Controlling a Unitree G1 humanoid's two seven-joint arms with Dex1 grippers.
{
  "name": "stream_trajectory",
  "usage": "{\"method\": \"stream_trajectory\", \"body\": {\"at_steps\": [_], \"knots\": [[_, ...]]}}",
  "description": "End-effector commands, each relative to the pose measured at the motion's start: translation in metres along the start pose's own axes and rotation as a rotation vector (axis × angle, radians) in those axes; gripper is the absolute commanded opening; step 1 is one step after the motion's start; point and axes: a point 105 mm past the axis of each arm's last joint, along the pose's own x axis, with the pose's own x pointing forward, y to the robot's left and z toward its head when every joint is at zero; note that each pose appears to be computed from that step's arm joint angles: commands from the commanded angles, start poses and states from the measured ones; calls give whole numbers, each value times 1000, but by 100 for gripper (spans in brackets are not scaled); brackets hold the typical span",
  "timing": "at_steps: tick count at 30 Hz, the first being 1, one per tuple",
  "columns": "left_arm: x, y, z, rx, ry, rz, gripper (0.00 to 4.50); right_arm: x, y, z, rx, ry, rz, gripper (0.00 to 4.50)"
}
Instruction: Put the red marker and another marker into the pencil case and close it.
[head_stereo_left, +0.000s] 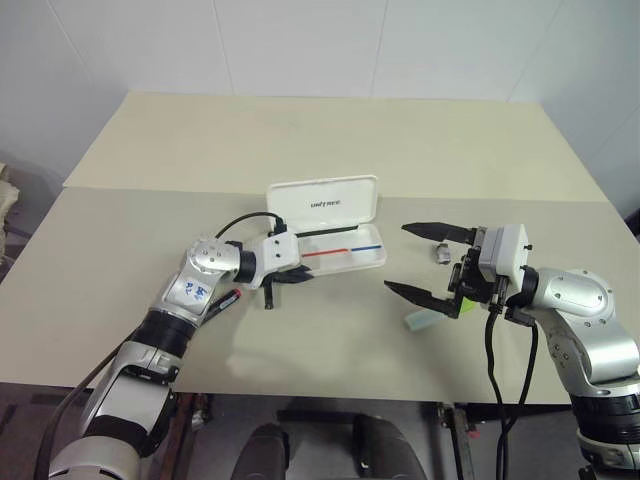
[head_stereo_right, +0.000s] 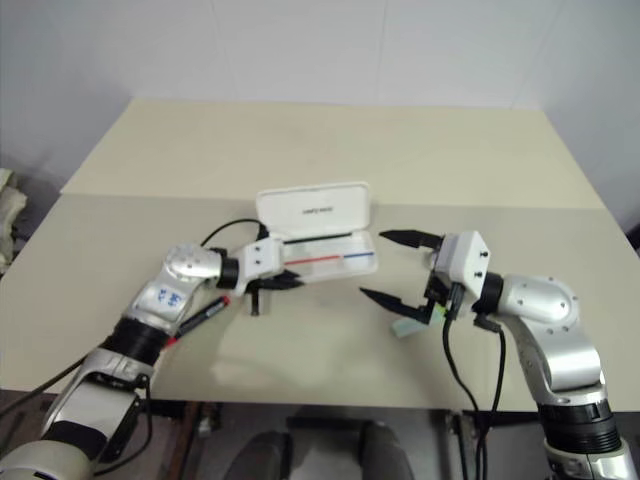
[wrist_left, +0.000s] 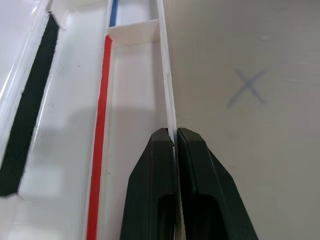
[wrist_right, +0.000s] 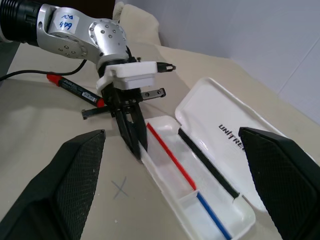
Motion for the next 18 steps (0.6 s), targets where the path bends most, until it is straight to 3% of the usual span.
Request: {"method": "stream_trajectory", "body": {"at_steps": [1, 11, 18], "knots": [[2, -22, 21, 88, -98, -105, 2, -12, -6, 2, -26, 8, -17, 450], [-15, -62, 12, 60, -71, -195, 2, -14, -1, -5, 3, 18, -12, 450], [-18, -45, 0, 6, -6, -90, 2, -12, 3, -4, 9, 7, -17, 450]]}}
